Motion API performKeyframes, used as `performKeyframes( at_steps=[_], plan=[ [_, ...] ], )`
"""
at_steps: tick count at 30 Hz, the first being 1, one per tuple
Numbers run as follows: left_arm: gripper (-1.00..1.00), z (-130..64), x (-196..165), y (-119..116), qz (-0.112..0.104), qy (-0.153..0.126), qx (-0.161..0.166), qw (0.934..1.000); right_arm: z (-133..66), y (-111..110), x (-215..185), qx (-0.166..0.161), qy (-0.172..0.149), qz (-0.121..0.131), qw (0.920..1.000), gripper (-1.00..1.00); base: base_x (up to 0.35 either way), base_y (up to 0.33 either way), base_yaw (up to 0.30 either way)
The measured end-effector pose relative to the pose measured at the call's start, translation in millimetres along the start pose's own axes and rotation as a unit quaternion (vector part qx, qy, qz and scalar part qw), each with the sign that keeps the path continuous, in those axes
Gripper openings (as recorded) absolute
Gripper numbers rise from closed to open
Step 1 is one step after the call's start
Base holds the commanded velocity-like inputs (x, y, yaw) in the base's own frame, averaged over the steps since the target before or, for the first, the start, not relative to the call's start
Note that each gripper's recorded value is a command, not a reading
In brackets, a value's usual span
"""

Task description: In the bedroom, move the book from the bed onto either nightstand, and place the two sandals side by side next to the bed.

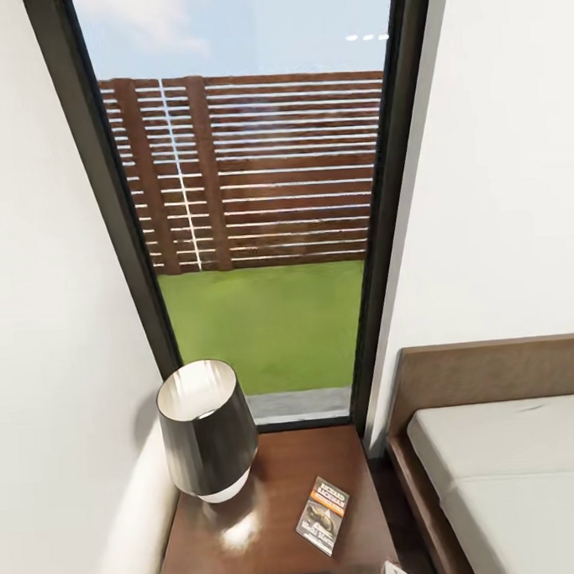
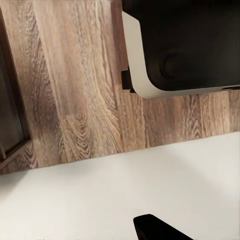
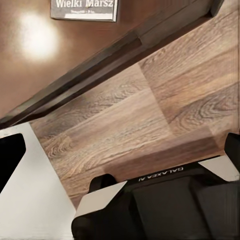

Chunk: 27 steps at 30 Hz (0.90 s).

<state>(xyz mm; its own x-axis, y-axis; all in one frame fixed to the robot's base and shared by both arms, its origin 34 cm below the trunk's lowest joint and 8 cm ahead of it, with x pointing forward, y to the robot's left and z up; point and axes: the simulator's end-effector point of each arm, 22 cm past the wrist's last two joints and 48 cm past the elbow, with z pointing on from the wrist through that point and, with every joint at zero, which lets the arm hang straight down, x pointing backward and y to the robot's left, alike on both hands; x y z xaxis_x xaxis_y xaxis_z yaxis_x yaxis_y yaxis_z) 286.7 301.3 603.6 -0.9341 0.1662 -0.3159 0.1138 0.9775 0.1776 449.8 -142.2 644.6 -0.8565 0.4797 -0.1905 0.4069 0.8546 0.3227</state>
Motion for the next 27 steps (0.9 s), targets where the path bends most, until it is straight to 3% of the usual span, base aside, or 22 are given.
performKeyframes(
  at_steps=[27],
  plan=[
    [1.0,-23.8,4.1,3.5,0.0,0.001,0.0,1.0,-33.2,-79.0,126.8,0.052,0.076,0.016,0.9956,1.0,0.0,0.0,0.0]
  ],
)
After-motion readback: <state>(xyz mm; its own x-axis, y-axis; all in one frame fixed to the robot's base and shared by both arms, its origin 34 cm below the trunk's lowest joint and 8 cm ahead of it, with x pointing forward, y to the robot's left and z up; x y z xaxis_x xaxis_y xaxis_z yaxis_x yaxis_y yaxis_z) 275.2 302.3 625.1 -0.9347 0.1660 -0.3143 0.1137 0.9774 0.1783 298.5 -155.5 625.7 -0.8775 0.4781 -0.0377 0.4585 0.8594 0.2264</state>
